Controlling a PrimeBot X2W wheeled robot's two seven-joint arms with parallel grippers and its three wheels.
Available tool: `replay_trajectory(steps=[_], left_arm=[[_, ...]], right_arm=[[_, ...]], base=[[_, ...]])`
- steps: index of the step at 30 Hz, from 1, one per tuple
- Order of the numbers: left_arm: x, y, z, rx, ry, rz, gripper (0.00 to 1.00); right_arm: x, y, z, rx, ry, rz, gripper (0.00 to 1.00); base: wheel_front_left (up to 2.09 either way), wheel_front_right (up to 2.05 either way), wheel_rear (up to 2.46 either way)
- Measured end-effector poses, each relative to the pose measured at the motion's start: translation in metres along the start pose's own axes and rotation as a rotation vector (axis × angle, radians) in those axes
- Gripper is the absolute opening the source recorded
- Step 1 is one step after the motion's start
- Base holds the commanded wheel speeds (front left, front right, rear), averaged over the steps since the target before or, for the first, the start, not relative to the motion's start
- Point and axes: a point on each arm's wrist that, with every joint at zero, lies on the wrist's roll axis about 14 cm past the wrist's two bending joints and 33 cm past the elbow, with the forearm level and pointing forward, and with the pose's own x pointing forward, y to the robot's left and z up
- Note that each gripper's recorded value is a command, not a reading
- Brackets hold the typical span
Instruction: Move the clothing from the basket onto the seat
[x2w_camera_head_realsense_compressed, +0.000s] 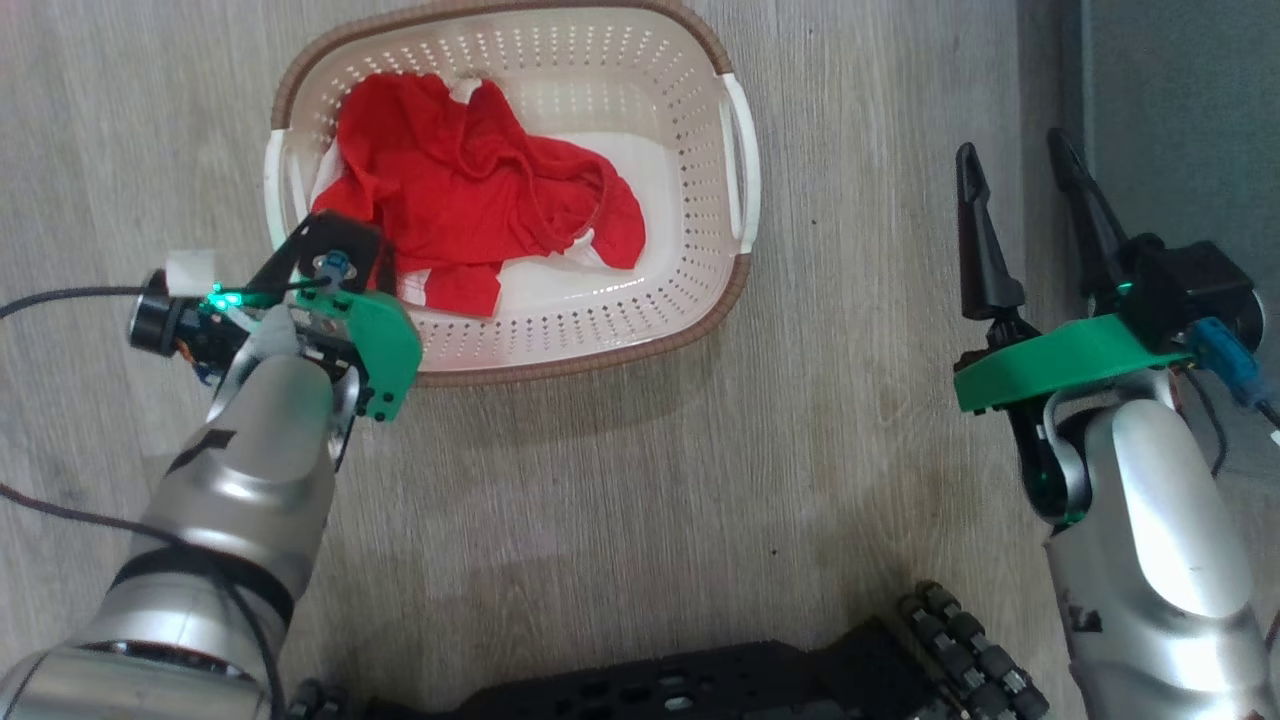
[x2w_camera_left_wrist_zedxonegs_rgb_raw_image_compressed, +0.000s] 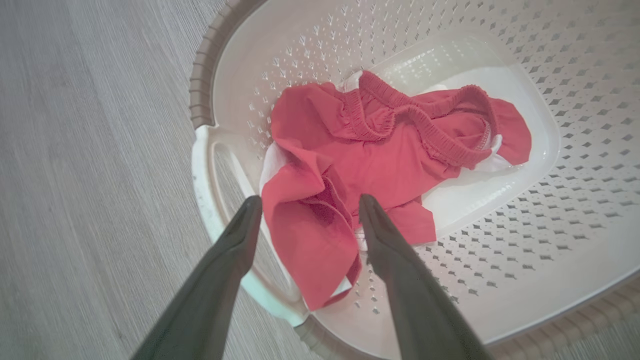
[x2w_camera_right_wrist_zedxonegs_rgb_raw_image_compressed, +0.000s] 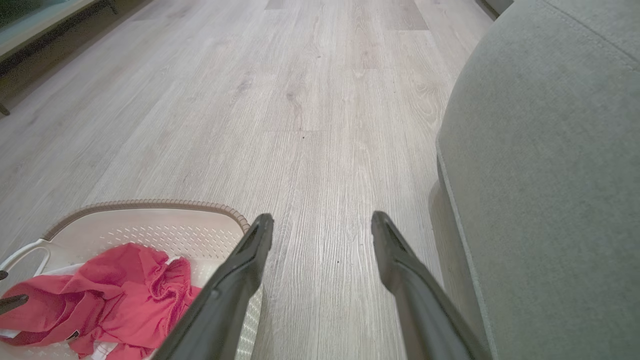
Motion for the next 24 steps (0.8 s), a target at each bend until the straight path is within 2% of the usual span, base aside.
replay_trajectory(steps=[12, 13, 14, 16, 17, 21, 24], left_arm=[[0.013, 0.006, -0.011, 0.025, 0.031, 0.002, 1.0], [0.014, 0.006, -0.009, 0.027, 0.027, 0.001, 0.95], [0.016, 0.005, -0.008, 0.029, 0.023, 0.0, 0.95], [0.017, 0.005, -0.006, 0.028, 0.02, 0.004, 0.79], [0.018, 0.005, -0.007, 0.025, 0.021, 0.004, 0.74], [0.019, 0.003, -0.008, 0.025, 0.024, -0.001, 0.65], [0.019, 0.002, -0.01, 0.026, 0.025, -0.003, 0.5]], right_arm=[[0.006, 0.002, -0.011, 0.005, 0.02, 0.01, 1.0], [0.006, 0.002, -0.011, 0.005, 0.022, 0.01, 1.0], [0.006, 0.002, -0.012, 0.004, 0.024, 0.01, 1.0], [0.006, 0.002, -0.013, 0.004, 0.027, 0.01, 1.0], [0.006, 0.002, -0.014, 0.004, 0.029, 0.01, 1.0], [0.006, 0.001, -0.016, 0.012, 0.032, 0.008, 1.0], [0.006, 0.003, -0.018, 0.015, 0.036, 0.011, 1.0]], base=[[0.0, 0.0, 0.0], [0.0, 0.0, 0.0], [0.0, 0.0, 0.0], [0.0, 0.0, 0.0], [0.0, 0.0, 0.0], [0.0, 0.0, 0.0], [0.0, 0.0, 0.0]])
